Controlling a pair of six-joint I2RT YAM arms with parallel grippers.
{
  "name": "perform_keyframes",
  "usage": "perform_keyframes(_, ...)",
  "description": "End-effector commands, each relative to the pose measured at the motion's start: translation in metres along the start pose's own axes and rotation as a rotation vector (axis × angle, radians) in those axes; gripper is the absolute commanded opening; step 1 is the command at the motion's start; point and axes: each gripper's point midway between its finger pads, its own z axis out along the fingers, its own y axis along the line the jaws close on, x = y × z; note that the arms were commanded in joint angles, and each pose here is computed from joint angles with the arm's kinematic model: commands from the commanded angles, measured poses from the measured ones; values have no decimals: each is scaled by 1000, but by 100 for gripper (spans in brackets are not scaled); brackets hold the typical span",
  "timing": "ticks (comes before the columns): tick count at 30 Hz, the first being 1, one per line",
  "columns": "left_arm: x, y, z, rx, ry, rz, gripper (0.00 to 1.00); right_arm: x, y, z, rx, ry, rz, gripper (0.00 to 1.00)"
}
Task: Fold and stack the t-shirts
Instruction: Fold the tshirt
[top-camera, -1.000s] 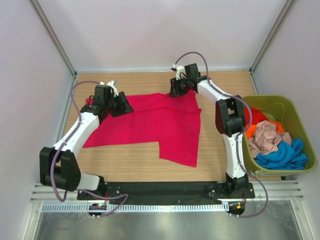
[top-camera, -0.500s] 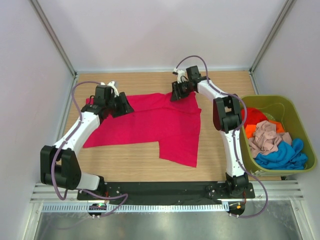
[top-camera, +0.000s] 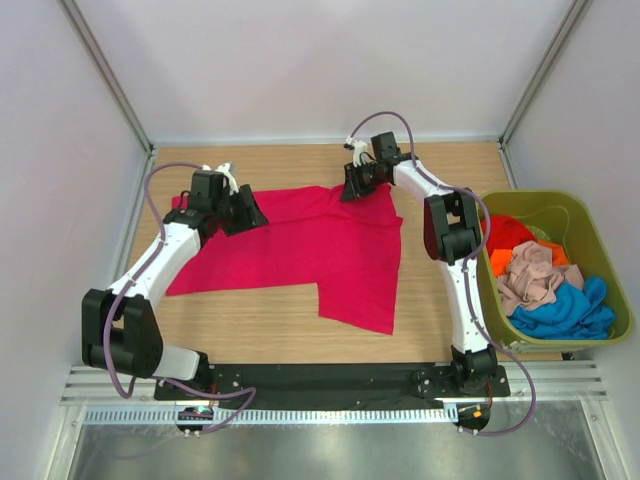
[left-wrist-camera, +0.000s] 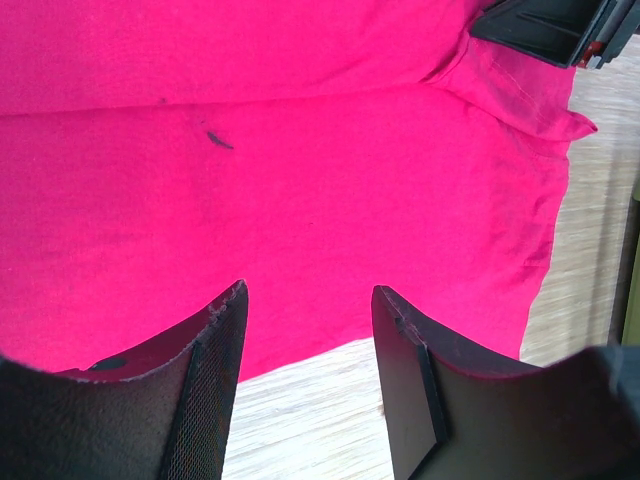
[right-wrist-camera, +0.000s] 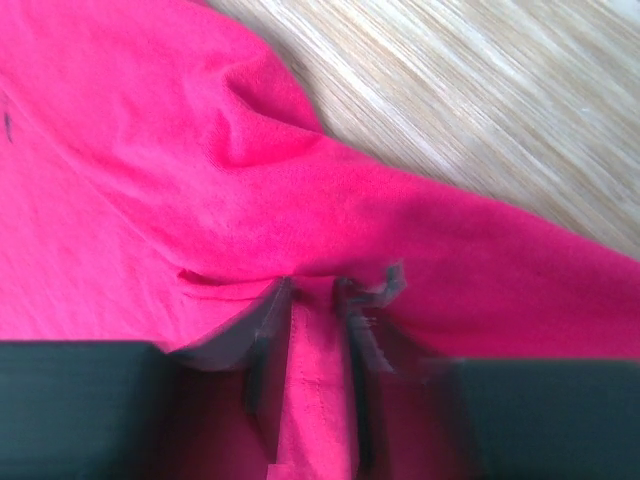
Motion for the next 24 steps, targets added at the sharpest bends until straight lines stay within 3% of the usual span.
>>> perform_keyframes(1, -10, -12, -1, 43, -24, 31, 54, -11, 5, 1, -19, -20, -20, 21)
perform_keyframes(5, -11, -13, 0, 51, -22, 30, 54, -13, 9, -4, -18, -24, -21, 1)
perform_keyframes(13, -12, -15, -1, 57, -24, 27, 55, -48, 30, -47, 55, -141, -11, 1)
perform_keyframes(24, -18, -15, -5, 47, -46, 35, 56, -9, 70, -53, 208, -80, 28, 1)
